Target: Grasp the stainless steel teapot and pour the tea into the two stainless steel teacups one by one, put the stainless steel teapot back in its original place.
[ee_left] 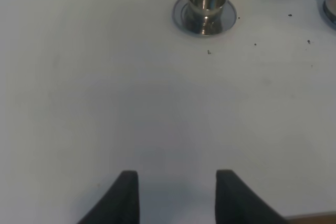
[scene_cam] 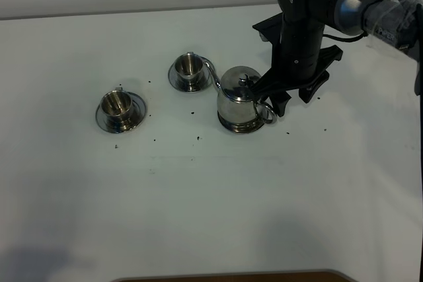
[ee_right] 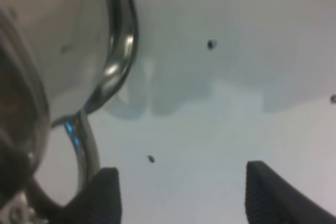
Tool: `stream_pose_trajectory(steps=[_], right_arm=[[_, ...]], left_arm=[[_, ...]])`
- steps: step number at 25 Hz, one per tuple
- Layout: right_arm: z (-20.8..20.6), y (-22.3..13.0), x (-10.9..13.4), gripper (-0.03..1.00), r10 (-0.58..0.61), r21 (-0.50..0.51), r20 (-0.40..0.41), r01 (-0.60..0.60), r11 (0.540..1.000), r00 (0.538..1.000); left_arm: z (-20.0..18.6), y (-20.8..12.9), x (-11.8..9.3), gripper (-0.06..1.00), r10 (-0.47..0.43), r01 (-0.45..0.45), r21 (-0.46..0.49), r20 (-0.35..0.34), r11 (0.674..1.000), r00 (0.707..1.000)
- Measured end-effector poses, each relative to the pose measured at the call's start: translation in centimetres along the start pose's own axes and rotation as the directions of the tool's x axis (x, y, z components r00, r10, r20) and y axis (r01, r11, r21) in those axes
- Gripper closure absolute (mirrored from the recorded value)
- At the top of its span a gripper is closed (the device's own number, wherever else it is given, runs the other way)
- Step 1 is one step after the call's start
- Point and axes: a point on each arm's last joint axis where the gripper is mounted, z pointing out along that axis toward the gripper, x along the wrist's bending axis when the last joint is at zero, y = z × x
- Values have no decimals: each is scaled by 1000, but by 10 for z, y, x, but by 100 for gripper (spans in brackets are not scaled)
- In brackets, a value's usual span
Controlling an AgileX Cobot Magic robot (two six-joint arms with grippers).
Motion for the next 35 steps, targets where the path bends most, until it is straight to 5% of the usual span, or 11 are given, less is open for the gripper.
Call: stream_pose_trajectory(steps=[19, 29, 35], right_arm=[[13, -8, 25, 45, -10, 52, -68, 14, 999, 998], [-31, -35, 24, 45, 33, 10, -37, -33, 999, 999], [-68, -42, 39, 45, 62, -69, -123, -70, 995, 991]], left_arm=[[0, 0, 0, 55, 0, 0, 0, 0, 1000, 1000], [0, 0, 0, 55, 0, 0, 0, 0, 1000, 1000], [0, 0, 0, 55, 0, 0, 0, 0, 1000, 1000]])
